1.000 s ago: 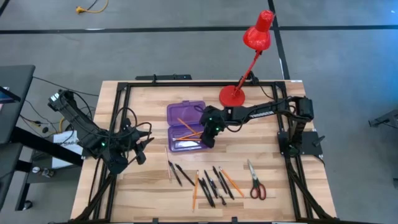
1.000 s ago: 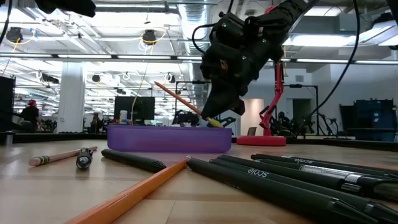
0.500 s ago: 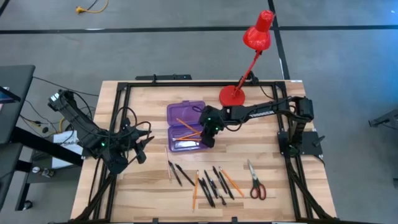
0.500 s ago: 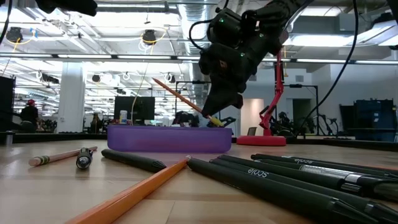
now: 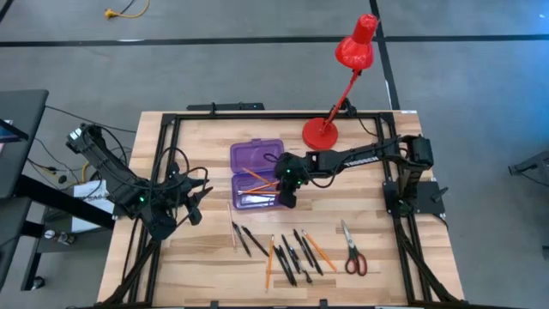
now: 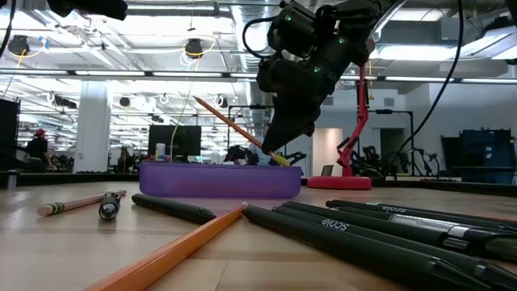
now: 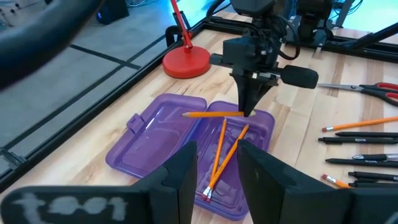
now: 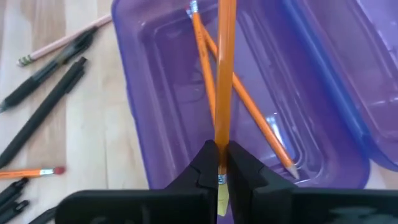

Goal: Pick & place school supplies into a supply box
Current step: Put the orange pencil into the purple supply box

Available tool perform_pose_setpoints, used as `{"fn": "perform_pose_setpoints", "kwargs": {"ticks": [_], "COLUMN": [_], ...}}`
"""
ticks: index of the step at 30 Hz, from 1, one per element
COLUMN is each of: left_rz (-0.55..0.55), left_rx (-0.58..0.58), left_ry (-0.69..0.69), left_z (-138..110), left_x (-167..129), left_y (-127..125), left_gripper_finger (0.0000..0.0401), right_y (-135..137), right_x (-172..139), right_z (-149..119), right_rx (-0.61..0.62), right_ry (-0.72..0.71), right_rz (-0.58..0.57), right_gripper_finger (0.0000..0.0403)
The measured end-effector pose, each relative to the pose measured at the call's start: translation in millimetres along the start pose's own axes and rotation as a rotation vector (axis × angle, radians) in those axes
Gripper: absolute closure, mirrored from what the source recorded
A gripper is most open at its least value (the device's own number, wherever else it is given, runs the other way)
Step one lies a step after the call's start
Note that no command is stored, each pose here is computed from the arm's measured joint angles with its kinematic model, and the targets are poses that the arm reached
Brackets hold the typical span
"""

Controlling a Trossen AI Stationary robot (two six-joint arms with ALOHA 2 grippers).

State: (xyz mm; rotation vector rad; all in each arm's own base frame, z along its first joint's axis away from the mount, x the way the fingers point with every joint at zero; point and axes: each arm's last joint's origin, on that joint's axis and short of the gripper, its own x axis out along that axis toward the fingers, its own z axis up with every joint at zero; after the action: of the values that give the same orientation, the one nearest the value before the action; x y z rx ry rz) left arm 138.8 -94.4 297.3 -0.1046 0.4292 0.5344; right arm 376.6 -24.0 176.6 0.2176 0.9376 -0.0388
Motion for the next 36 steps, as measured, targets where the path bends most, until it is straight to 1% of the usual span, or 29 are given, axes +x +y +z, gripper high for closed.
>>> {"fn": "perform_pose_setpoints", "kwargs": {"ticks": [11, 15, 17, 23, 36], "left_rz": [0.0, 0.0, 0.0, 0.0, -0.001], "left_rx": [0.0, 0.0, 0.0, 0.0, 0.0], "left_ry": [0.0, 0.001, 0.001, 0.001, 0.002], "left_z": [0.0, -0.1, 0.0, -0.1, -0.1], "left_x": [0.0, 0.0, 0.1, 0.1, 0.1], "left_y": [0.0, -0.1, -0.1, -0.1, -0.1], "left_gripper_finger": [0.0299, 0.0299, 0.0299, 0.0299, 0.0299], "right_y": [-0.1, 0.6, 1.7, 0.1, 0.2], "right_x": [0.1, 4.7, 4.3, 4.1, 4.1], "right_z": [-0.5, -3.2, -0.9, -1.2, -1.3], "right_rx": [0.002, 0.002, -0.001, 0.011, 0.012], "right_ry": [0.004, 0.029, 0.01, 0.015, 0.016], "right_rz": [-0.002, -0.004, 0.0, -0.001, 0.001], "right_gripper_finger": [0.0397, 0.04, 0.04, 0.0399, 0.0385]}}
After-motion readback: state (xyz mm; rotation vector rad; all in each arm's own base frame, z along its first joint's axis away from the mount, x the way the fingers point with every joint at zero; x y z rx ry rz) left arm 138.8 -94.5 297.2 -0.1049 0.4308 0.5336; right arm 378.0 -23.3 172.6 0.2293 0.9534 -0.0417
